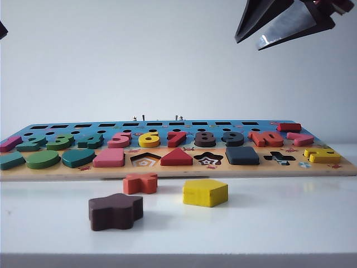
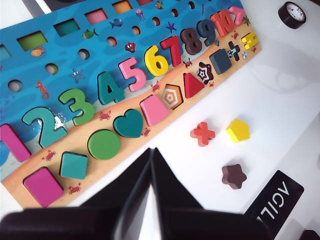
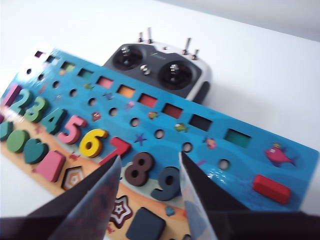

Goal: Insert the cube into the slot.

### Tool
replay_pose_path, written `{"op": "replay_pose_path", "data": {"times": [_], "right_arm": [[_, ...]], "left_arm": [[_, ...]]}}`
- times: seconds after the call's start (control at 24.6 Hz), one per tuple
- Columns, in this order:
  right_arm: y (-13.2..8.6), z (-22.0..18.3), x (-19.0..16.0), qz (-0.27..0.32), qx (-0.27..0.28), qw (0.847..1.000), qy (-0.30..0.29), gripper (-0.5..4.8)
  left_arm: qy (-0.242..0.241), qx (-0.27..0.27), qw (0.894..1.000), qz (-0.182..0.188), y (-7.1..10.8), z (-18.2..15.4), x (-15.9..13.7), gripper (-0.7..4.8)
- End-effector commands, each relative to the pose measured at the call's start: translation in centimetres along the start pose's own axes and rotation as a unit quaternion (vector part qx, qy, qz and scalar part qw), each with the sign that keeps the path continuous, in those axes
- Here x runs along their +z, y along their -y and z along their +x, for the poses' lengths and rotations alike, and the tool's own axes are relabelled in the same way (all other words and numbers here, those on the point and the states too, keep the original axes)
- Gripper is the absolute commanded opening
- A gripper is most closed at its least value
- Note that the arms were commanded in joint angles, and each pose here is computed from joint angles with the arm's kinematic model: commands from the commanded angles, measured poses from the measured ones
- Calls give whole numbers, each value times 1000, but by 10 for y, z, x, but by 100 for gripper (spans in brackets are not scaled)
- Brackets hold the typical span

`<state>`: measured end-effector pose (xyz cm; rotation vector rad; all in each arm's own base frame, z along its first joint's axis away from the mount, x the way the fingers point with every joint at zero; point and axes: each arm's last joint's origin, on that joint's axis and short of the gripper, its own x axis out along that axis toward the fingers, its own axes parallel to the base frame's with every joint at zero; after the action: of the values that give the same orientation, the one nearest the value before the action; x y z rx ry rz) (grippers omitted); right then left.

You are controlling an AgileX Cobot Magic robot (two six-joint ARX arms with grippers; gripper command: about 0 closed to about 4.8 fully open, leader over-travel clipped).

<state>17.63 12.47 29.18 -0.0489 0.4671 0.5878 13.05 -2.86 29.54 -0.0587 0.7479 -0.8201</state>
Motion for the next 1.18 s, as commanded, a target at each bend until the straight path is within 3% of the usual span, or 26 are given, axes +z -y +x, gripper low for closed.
{"op": "replay_pose_path", "data": {"times": [0.04,0.45,0.86,1.18], "right_arm": [[9,-7,0,20,-17,999,29,220],[27,-39,-39,38,-61,995,69,219],[48,-61,-71,100,-132,980,110,219],[53,-73,-96,111,-164,970,141,219]], "left_arm": [[19,0,1000,18,0,-1,5,17],[40,5,998,37,0,-2,9,17],[54,8,997,47,2,-5,10,17],[72,21,995,66,4,-8,12,17]]}}
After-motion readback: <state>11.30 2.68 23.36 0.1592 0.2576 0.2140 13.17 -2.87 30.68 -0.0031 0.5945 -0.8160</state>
